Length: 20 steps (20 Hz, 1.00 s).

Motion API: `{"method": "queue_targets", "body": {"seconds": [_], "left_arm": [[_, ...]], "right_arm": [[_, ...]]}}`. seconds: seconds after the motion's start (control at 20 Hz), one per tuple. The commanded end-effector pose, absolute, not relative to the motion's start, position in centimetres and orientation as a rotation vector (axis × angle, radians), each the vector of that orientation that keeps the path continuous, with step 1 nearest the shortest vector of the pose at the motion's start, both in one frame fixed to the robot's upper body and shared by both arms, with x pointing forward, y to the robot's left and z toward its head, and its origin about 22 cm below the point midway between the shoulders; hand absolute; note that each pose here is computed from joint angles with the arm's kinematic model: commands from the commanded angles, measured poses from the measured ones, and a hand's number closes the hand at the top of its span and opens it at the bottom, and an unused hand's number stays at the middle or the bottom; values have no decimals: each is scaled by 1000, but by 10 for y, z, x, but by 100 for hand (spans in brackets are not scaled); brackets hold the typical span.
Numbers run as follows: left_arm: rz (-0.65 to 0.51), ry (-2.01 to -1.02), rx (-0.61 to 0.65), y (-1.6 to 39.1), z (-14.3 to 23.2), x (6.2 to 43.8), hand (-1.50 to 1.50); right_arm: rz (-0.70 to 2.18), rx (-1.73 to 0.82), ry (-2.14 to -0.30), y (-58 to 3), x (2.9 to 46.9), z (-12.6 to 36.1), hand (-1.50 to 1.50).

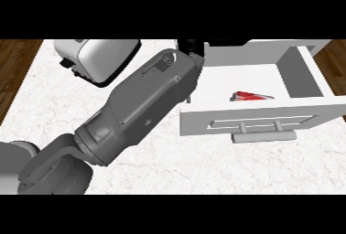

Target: Pick up the can, place it into the drawer and close the drawer

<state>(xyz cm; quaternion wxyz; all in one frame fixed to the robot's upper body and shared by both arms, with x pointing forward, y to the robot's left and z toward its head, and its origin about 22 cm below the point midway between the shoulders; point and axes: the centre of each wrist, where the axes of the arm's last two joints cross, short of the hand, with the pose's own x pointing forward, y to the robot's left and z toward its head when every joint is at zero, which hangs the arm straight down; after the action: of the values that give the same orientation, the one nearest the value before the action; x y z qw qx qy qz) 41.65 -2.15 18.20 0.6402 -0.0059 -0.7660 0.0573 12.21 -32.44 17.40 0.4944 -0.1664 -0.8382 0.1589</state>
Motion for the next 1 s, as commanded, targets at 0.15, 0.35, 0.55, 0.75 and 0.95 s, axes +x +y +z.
{"method": "queue_targets", "body": {"seconds": [0.15, 0.35, 0.55, 0.75, 0.95], "left_arm": [[138, -1719, -64, -25, 195, 417, -150], [147, -1710, -60, -25, 195, 417, -150], [141, -1698, -38, -21, 183, 416, -150], [157, -1709, -14, -5, 191, 425, -150], [132, -1702, -14, -1, 191, 422, -150]], "right_arm": [[542, -573, -2004, -291, 155, 181, -150], [658, -641, -1984, -278, 187, 170, -150], [719, -711, -1990, -243, 209, 163, -150], [837, -784, -1939, -242, 253, 152, -150], [914, -815, -1914, -213, 290, 148, -150]]}}
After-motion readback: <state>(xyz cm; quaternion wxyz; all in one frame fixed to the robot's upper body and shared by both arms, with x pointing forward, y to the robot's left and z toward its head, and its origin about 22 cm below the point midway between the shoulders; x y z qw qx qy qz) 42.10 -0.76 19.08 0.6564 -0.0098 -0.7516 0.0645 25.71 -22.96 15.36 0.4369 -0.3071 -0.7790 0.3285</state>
